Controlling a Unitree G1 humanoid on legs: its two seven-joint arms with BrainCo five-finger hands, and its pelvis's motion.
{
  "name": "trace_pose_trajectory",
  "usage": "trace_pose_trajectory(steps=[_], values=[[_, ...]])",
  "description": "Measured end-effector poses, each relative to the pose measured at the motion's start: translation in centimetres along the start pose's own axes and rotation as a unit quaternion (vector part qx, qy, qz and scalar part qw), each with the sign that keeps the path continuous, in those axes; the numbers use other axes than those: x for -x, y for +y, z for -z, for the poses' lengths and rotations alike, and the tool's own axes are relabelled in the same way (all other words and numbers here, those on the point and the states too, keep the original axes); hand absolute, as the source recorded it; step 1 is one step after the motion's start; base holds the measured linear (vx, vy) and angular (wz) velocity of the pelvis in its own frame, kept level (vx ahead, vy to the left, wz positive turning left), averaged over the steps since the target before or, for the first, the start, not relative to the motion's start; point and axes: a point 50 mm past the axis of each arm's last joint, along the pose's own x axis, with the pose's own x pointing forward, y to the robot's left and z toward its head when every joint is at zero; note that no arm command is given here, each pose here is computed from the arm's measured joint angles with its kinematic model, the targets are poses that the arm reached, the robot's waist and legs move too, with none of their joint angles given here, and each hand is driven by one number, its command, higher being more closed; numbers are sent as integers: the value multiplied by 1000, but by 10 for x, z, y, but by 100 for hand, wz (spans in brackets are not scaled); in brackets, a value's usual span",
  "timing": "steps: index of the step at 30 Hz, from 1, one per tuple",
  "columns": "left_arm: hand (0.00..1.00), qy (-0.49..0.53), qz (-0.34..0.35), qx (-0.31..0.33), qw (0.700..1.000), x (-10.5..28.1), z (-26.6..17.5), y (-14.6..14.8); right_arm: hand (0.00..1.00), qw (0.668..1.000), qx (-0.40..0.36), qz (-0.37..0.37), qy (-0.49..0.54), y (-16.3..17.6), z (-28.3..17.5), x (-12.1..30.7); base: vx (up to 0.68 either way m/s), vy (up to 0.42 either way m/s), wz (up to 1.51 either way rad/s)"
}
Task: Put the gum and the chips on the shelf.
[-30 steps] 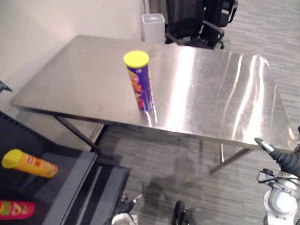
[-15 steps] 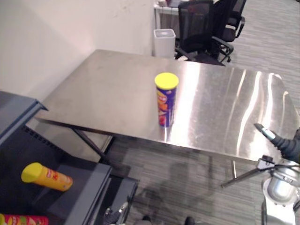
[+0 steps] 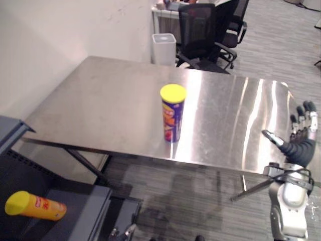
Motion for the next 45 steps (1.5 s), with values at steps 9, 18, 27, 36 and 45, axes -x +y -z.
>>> trace_pose_trajectory(steps=[9,18,27,36,45], values=[[0,29,-9,7,1000,4,14,11,0,988,-102,-89,71,33,28,1,0,11,7],[0,18,-3,5,1000,2,9,13,0,975,-125,-156,95,59,40,-4,-6,31,26],[0,0,3,-6,1000,0,-1,14,0,973,-112,-181,86,69,40,-20,-36,37,14],[0,-6,8,-9,1000,-1,-4,12,0,976,-91,-183,71,71,36,-38,-29,-1,-1],[0,-10,5,-5,1000,-2,-6,11,0,980,-80,-180,32,73,20,-59,-17,-9,-2]])
